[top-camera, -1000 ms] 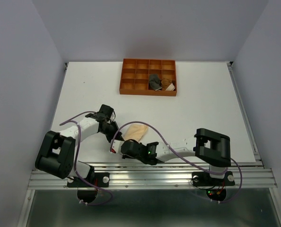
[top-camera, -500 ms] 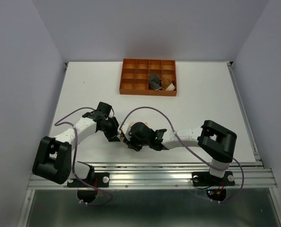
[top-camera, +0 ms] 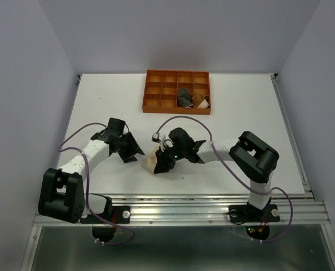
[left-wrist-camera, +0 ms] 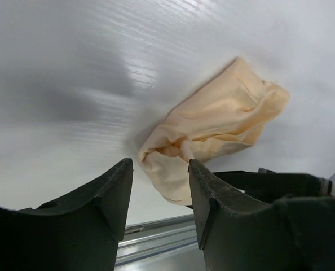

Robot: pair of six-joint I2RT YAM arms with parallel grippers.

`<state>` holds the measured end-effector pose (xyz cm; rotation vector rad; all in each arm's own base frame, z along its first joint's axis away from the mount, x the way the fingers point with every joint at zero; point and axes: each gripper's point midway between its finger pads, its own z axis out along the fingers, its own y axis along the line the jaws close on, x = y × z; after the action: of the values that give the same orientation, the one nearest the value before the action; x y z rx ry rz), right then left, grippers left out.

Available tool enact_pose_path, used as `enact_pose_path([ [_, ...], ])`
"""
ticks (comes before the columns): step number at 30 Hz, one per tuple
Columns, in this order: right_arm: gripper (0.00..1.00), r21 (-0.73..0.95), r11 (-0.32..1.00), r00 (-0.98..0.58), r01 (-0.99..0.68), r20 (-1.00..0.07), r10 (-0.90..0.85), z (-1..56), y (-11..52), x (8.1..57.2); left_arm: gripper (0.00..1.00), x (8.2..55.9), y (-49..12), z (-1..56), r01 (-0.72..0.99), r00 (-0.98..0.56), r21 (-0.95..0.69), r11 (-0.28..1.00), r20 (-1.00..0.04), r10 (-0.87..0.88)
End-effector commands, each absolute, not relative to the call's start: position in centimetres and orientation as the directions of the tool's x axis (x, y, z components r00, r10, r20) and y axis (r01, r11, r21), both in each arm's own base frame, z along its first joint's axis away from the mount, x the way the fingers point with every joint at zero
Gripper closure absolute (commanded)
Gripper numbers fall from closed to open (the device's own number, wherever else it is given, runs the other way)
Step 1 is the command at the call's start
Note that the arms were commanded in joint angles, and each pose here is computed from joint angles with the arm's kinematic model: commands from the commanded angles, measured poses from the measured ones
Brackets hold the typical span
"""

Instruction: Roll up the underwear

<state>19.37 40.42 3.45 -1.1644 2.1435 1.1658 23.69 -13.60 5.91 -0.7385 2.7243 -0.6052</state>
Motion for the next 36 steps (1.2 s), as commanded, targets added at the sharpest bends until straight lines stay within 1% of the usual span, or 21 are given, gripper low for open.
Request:
enact_pose_path([
  [1, 0.99, 0.615, 0.413, -0.73, -0.671, -0.455, -0.509, -1.2, 37.2, 17.6, 0.44, 24.2, -14.4, 7.3, -0.32, -0.856, -0.53, 0.786, -0.193, -0.479],
  [3, 0.99, 0.636, 0.454, -0.773, -0.625, -0.418, -0.478, -1.7, 36.5, 18.4, 0.44, 24.1, -14.5, 7.2, -0.299, -0.859, -0.542, 0.785, -0.206, -0.469],
  [5, 0.99, 0.661, 0.47, -0.8, -0.585, -0.378, -0.465, -2.1, 36.3, 18.2, 0.42, 24.1, -15.3, 7.6, -0.248, -0.87, -0.585, 0.772, -0.216, -0.443],
  [7, 0.99, 0.667, 0.512, -0.833, -0.542, -0.346, -0.432, -2.8, 35.6, 19.0, 0.42, 23.6, -15.6, 7.3, -0.227, -0.882, -0.602, 0.765, -0.207, -0.424],
  [12, 0.99, 0.682, 0.585, -0.889, -0.439, -0.235, -0.392, -5.8, 33.5, 18.8, 0.41, 22.4, -16.4, 6.4, -0.177, -0.908, -0.631, 0.756, -0.191, -0.372],
  [14, 0.99, 0.678, 0.596, -0.895, -0.43, -0.233, -0.381, -6.2, 33.4, 18.8, 0.39, 22.1, -16.5, 6.1, -0.171, -0.912, -0.633, 0.755, -0.188, -0.365],
  [17, 0.99, 0.666, 0.615, -0.901, -0.422, -0.231, -0.368, -6.6, 32.9, 19.1, 0.39, 21.7, -16.6, 5.3, -0.182, -0.916, -0.634, 0.752, -0.168, -0.364],
  [19, 0.99, 0.665, 0.618, -0.902, -0.418, -0.224, -0.369, -6.9, 32.9, 19.1, 0.39, 21.2, -16.9, 4.7, -0.198, -0.922, -0.645, 0.739, -0.135, -0.364],
  [21, 0.98, 0.664, 0.621, -0.903, -0.417, -0.222, -0.369, -7.0, 32.8, 19.0, 0.38, 21.2, -16.9, 4.5, -0.201, -0.922, -0.645, 0.737, -0.13, -0.366],
  [22, 0.98, 0.662, 0.623, -0.903, -0.416, -0.219, -0.37, -7.2, 32.7, 19.0, 0.36, 21.1, -17.0, 4.3, -0.209, -0.922, -0.644, 0.736, -0.122, -0.368],
  [24, 0.98, 0.66, 0.624, -0.903, -0.417, -0.221, -0.369, -7.1, 32.7, 19.0, 0.34, 21.2, -17.2, 4.1, -0.204, -0.922, -0.65, 0.732, -0.124, -0.368],
  [28, 0.98, 0.656, 0.622, -0.899, -0.426, -0.232, -0.371, -7.0, 32.7, 19.1, 0.33, 21.3, -17.3, 3.7, -0.219, -0.918, -0.652, 0.726, -0.114, -0.379],
  [33, 0.97, 0.657, 0.621, -0.898, -0.428, -0.23, -0.375, -7.0, 32.6, 18.9, 0.34, 21.8, -17.8, 3.4, -0.233, -0.909, -0.67, 0.705, -0.109, -0.403],
  [35, 0.96, 0.655, 0.62, -0.896, -0.431, -0.234, -0.376, -7.0, 32.6, 19.0, 0.38, 21.7, -18.0, 3.2, -0.236, -0.911, -0.678, 0.696, -0.095, -0.402],
  [36, 0.95, 0.657, 0.617, -0.895, -0.434, -0.235, -0.379, -7.0, 32.7, 19.0, 0.41, 22.0, -18.2, 3.3, -0.229, -0.906, -0.693, 0.684, -0.105, -0.41],
])
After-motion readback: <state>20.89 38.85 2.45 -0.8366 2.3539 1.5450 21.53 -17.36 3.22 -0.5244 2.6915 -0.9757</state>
